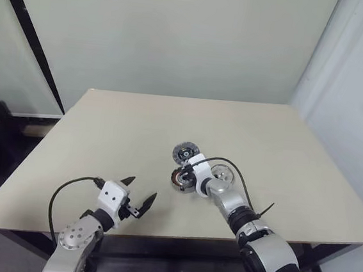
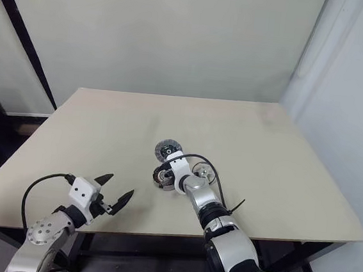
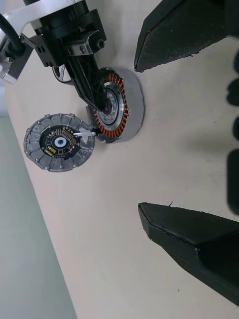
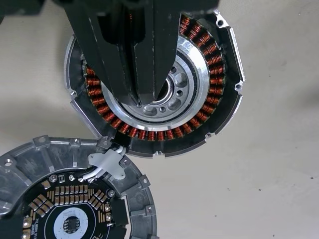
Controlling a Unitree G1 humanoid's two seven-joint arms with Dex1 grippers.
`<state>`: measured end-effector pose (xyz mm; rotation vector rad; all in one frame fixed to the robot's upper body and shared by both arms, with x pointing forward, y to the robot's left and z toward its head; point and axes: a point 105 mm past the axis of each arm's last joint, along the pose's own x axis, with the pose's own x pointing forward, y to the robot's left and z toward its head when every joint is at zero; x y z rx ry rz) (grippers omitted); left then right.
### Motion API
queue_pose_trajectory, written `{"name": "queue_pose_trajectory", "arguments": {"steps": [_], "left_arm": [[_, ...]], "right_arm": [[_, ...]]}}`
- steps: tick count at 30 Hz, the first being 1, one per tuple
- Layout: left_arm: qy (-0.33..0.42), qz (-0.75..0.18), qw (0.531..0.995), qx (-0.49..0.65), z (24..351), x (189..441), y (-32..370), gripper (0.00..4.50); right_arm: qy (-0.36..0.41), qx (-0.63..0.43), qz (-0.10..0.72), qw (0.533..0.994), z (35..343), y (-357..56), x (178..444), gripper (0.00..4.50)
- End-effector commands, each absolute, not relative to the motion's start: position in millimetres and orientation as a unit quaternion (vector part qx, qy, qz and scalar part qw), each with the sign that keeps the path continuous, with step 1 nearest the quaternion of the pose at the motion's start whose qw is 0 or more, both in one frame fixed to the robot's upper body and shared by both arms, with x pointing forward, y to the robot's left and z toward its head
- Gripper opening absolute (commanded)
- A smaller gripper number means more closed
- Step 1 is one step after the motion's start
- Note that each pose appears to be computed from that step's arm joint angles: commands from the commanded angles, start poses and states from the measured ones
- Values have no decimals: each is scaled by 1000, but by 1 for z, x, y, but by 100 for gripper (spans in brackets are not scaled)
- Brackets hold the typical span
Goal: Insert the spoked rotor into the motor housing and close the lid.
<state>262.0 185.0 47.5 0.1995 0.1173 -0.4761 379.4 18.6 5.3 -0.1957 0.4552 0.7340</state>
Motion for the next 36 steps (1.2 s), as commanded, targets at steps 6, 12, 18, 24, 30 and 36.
{"name": "queue_pose_trajectory", "arguments": {"steps": [6,12,18,24,30,36], "left_arm": [[27,-241,964,106,63,268,179,450],[26,-240,965,107,64,266,180,450],[28,-234,966,107,64,262,182,450],[29,-230,967,106,63,260,183,450],[30,-231,967,105,62,261,181,450],[28,-233,967,103,63,263,179,450]], "right_arm": [[166,-48,362,916,39,35,390,5],[176,-63,372,909,33,45,384,5],[202,-120,392,889,11,51,370,5],[192,-111,394,892,17,51,372,5],[181,-129,409,885,29,51,376,5],[183,-160,413,878,27,53,374,5]]}}
